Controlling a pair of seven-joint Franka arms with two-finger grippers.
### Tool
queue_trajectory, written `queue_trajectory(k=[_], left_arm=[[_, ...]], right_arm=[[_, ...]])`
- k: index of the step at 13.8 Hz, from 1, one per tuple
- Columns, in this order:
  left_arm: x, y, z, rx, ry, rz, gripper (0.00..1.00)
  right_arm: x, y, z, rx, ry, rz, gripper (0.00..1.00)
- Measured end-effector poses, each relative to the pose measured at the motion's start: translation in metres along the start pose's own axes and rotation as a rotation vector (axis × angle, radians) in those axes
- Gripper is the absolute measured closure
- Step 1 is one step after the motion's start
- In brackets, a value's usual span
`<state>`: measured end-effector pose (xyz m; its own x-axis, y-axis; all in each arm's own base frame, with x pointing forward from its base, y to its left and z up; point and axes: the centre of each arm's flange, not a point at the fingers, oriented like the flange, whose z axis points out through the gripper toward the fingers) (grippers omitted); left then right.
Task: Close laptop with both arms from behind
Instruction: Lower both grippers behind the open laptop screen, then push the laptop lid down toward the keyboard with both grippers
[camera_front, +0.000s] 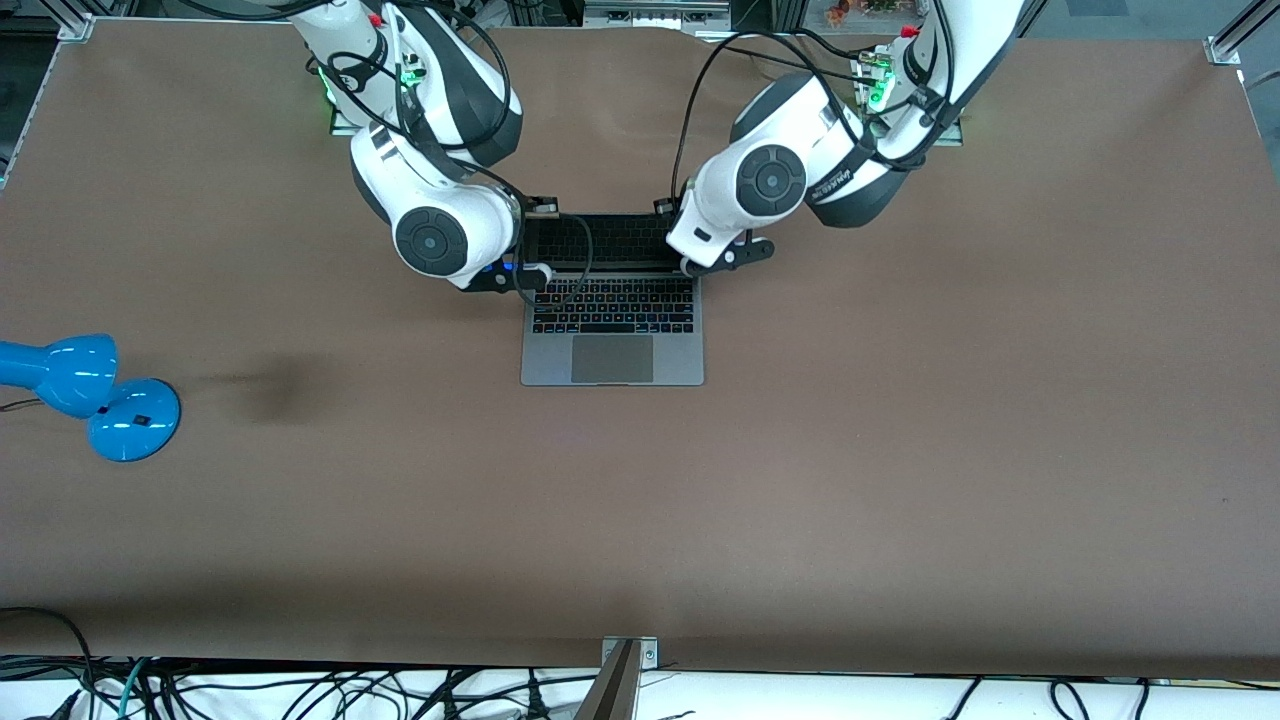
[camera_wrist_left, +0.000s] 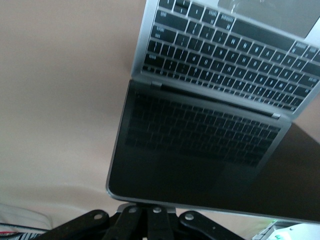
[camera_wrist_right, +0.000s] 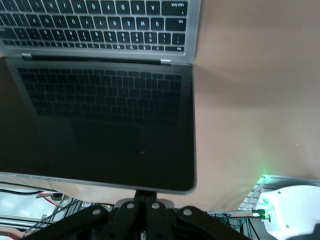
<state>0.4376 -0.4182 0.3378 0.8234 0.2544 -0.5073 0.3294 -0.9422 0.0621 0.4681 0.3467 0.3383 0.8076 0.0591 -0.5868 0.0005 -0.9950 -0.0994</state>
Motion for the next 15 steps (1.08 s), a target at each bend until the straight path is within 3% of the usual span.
queue_trajectory(k=[5,10,15], left_arm=[[0.036,0.002,-0.014,-0.026,0.021,-0.017,0.99],[0.066,0.004,-0.020,-0.048,0.026,-0.031,0.99],[0.089,0.004,-0.019,-0.066,0.013,-0.050,0.99]], right_arm=[[0.010,0.000,-0.008,0.038,0.063,-0.002,0.96],[0.022,0.004,-0.018,0.035,0.152,-0.012,0.96],[0.046,0.021,-0.028,0.041,0.171,-0.049,0.96]])
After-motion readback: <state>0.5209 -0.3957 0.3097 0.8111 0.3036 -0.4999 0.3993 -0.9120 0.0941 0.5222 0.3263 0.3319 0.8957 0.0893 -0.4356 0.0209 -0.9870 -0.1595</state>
